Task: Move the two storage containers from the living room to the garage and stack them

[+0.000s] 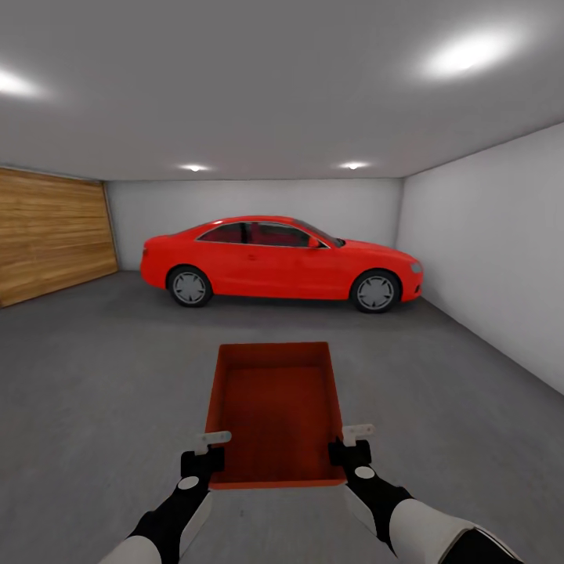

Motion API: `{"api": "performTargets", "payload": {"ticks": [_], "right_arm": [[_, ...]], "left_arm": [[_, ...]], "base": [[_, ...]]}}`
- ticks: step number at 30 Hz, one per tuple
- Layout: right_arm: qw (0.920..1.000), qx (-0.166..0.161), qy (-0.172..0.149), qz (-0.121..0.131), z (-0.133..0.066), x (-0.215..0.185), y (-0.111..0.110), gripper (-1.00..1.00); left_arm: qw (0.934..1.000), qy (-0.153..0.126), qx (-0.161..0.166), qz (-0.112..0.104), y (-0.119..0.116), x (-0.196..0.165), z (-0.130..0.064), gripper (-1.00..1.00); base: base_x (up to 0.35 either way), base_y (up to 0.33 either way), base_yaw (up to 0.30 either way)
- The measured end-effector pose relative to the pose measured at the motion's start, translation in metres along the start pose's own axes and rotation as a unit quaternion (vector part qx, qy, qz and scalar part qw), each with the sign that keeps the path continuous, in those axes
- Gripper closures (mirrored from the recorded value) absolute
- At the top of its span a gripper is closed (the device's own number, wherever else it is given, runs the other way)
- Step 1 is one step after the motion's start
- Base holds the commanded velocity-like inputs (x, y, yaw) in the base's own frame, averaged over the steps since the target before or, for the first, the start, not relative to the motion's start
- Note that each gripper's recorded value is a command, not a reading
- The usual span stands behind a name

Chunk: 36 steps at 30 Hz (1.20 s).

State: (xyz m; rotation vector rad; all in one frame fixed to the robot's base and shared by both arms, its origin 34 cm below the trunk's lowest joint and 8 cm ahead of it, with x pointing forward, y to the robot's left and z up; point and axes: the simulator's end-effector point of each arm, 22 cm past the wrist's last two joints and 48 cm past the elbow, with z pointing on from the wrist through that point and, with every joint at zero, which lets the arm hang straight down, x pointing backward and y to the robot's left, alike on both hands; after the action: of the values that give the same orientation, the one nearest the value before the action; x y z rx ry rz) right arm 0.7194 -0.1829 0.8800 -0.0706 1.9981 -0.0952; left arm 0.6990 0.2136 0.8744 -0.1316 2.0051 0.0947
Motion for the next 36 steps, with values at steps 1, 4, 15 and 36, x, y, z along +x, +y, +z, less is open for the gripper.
{"api": "performTargets", "payload": {"ticks": [1,4,15,36], "right_arm": [[1.0000,0.000,0.000,0.000,0.0000,0.0000,0.0000,1.00],[1.0000,0.000,0.000,0.000,0.0000,0.0000,-0.0001,1.00],[1.0000,0.000,0.000,0.000,0.0000,0.0000,0.0000,1.00],[1.0000,0.000,0.000,0.000,0.0000,0.0001,0.0000,1.00]], "left_arm": [[1.0000,0.000,0.000,0.000,0.0000,0.0000,0.0000,1.00],[1.0000,0.000,0.000,0.000,-0.0001,-0.0002,0.0001,1.00],[1.0000,0.000,0.000,0.000,0.0000,-0.0001,0.0000,1.00],[1.0000,0.000,0.000,0.000,0.0000,0.0000,0.0000,1.00]], "base": [[0.322,0.000,0.000],[0.322,0.000,0.000],[0.322,0.000,0.000],[0.322,0.000,0.000]]}}
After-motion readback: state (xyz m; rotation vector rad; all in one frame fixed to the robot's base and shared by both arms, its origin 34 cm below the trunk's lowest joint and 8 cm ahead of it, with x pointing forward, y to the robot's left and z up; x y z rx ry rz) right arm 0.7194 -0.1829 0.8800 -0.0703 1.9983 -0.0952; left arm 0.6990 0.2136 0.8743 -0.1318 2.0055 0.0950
